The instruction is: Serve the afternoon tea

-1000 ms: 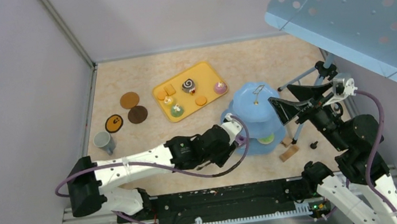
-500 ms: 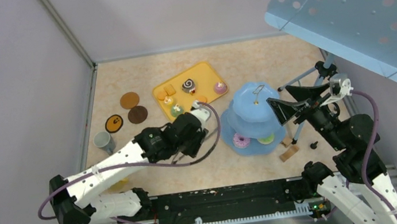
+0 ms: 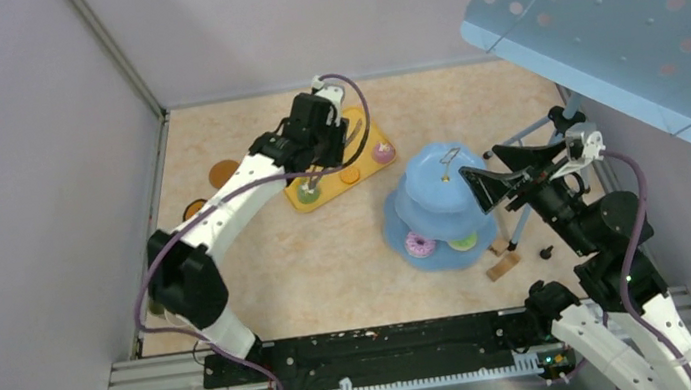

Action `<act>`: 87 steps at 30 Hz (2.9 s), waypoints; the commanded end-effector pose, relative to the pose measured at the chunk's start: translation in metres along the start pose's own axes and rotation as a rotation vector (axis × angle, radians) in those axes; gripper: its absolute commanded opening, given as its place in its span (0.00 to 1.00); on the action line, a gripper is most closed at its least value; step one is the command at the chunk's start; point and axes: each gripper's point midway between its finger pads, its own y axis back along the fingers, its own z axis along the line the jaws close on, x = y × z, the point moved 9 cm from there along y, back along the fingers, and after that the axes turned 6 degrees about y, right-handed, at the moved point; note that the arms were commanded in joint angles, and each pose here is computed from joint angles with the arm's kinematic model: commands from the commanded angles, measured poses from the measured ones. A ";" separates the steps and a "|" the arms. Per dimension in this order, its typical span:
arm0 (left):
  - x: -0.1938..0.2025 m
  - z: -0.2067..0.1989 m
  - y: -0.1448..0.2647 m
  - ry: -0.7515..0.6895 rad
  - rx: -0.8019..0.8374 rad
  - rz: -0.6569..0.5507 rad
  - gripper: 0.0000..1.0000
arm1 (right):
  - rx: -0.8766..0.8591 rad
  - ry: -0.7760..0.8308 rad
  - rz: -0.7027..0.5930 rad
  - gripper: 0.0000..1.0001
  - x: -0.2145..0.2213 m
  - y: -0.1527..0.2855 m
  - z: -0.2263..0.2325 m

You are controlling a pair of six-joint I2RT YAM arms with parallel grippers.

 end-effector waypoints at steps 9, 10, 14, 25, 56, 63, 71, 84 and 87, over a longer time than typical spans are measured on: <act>-0.057 -0.037 -0.077 0.031 0.163 -0.083 0.57 | -0.020 0.015 -0.038 0.98 -0.016 -0.008 0.003; -0.055 -0.037 -0.079 0.033 0.169 -0.076 0.58 | -0.021 0.013 -0.038 0.98 -0.015 -0.008 0.004; -0.043 -0.041 -0.085 0.029 0.221 -0.045 0.60 | -0.021 0.007 -0.035 0.98 -0.014 -0.008 0.003; -0.015 -0.053 -0.096 -0.012 0.213 0.034 0.61 | -0.022 0.002 -0.033 0.98 -0.013 -0.008 0.003; 0.018 -0.044 -0.113 -0.007 0.105 0.131 0.50 | -0.027 -0.008 -0.040 0.98 -0.013 -0.005 0.004; -0.004 -0.040 -0.087 -0.014 0.066 0.066 0.39 | -0.026 -0.004 -0.042 0.97 -0.014 -0.004 0.005; -0.037 -0.029 -0.030 -0.010 0.019 -0.057 0.35 | -0.030 -0.005 -0.048 0.97 -0.014 -0.003 0.005; -0.003 -0.018 0.100 -0.138 0.364 -0.241 0.35 | -0.033 0.011 -0.075 0.97 -0.024 0.002 0.008; -0.001 -0.023 0.102 -0.140 0.380 -0.236 0.35 | -0.027 0.011 -0.082 0.97 -0.025 0.003 0.007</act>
